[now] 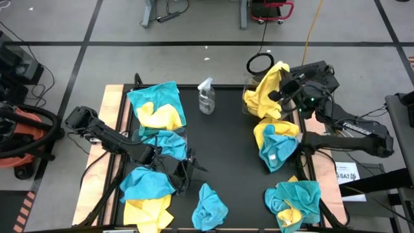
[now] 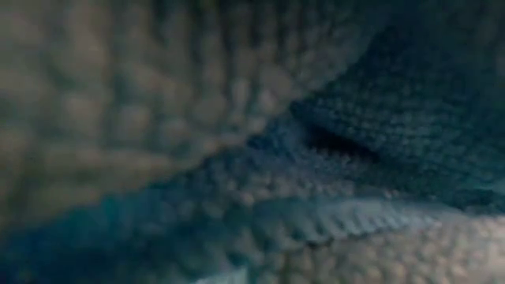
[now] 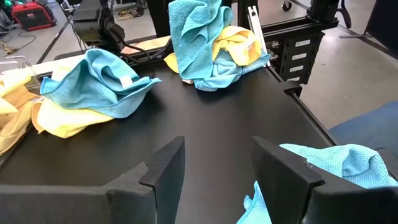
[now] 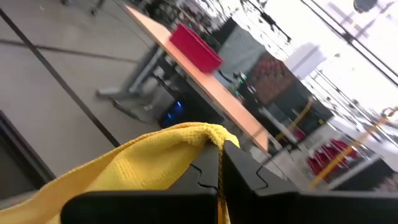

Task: Sort microfiber towel by color & place in baskets
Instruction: Put the yellow towel into the top transparent bin

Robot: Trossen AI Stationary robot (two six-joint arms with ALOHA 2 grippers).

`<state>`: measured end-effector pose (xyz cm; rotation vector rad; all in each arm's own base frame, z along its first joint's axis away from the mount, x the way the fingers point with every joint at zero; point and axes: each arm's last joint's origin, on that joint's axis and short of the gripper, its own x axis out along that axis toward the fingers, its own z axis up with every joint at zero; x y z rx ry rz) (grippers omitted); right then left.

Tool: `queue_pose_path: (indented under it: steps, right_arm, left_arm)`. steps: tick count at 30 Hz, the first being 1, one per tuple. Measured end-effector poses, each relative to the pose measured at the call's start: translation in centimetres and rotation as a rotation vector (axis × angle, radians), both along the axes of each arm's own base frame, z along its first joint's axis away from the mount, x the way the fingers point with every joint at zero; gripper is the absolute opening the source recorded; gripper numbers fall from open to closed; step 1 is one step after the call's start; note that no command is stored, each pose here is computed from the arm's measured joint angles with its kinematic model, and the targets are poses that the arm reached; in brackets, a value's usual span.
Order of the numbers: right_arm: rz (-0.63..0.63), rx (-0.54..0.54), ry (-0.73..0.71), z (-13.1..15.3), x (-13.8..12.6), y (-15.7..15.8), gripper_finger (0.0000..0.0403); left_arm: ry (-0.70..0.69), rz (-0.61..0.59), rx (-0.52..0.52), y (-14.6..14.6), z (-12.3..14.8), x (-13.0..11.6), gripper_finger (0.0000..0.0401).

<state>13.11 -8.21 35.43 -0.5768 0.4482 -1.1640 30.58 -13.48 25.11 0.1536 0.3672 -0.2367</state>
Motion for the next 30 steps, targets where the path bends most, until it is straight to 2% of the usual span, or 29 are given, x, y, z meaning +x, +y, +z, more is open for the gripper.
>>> queue_pose_path:
  steps: [5,9,19,30]
  right_arm:
    - [-0.093,0.037,0.072,-0.7,-0.9,-1.2,0.0]
    - [-0.161,0.108,0.145,-1.8,-1.5,-2.1,0.0]
    - [-0.054,0.416,0.157,-4.9,-1.6,-4.1,0.0]
    - [0.002,0.712,0.18,-9.1,0.1,-8.1,0.0]
  left_arm:
    - [0.0,0.0,0.0,0.0,0.0,0.0,0.019]
    - [0.0,0.0,0.0,0.0,0.0,0.0,0.019]
    - [0.0,0.0,0.0,0.0,0.0,0.0,0.019]
    - [0.0,0.0,0.0,0.0,0.0,0.0,0.019]
